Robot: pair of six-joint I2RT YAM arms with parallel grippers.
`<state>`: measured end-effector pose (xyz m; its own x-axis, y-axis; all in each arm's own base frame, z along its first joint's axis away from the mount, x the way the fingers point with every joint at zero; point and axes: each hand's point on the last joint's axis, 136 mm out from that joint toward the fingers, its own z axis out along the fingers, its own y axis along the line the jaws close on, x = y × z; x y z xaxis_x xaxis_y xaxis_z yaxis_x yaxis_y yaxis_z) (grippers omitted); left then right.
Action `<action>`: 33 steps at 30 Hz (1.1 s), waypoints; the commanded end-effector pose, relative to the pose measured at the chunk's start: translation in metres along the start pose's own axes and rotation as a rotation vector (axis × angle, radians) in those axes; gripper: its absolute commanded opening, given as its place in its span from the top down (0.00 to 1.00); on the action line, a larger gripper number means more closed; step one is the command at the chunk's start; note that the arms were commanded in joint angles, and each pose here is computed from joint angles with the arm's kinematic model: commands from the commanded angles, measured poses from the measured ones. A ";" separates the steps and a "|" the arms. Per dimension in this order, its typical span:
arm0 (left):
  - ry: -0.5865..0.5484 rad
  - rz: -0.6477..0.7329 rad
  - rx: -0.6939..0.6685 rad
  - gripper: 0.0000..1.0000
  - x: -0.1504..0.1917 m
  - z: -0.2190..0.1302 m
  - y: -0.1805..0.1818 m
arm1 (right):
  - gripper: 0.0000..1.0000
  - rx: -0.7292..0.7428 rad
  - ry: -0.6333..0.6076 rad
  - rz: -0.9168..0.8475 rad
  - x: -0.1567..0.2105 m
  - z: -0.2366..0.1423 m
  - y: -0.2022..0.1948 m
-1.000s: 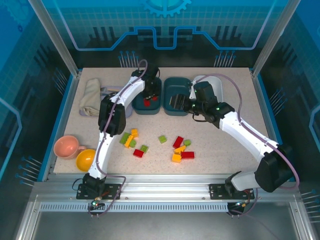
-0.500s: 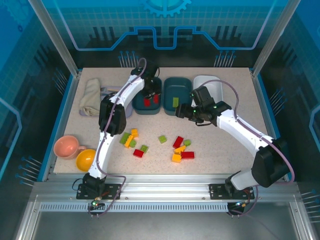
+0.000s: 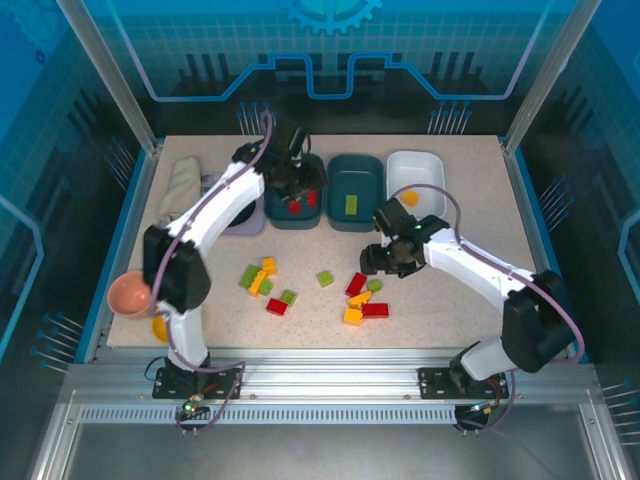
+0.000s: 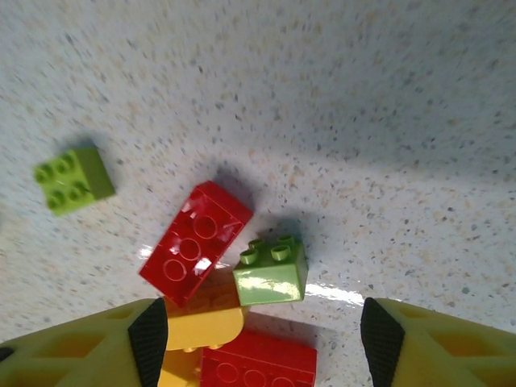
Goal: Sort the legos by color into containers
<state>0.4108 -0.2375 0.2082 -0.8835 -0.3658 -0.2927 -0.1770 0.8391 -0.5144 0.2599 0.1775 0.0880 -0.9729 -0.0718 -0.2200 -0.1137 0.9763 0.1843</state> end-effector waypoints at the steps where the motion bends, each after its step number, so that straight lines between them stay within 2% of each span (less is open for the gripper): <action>1: 0.074 -0.005 0.075 0.34 0.052 -0.001 0.000 | 0.33 0.001 0.112 -0.078 0.022 0.019 0.003; 5: 0.127 -0.015 0.074 0.33 0.109 -0.007 0.023 | 0.33 0.027 0.163 -0.088 0.026 0.032 0.000; 10: 0.163 -0.027 0.050 0.33 0.142 -0.013 0.044 | 0.37 0.052 0.204 -0.100 0.030 0.044 -0.005; 30: 0.154 -0.012 0.051 0.32 0.145 -0.021 0.042 | 0.56 0.138 0.241 -0.012 0.031 0.065 -0.038; 33: 0.150 -0.008 0.060 0.32 0.145 -0.022 0.041 | 0.63 0.146 0.224 0.003 0.029 0.063 -0.039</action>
<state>0.2645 -0.2432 0.1513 -0.9406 -0.3077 -0.1439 -0.1853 0.8200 -0.5416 0.2521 0.1584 0.0186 -0.9922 -0.1240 -0.0150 -0.1247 0.9900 0.0660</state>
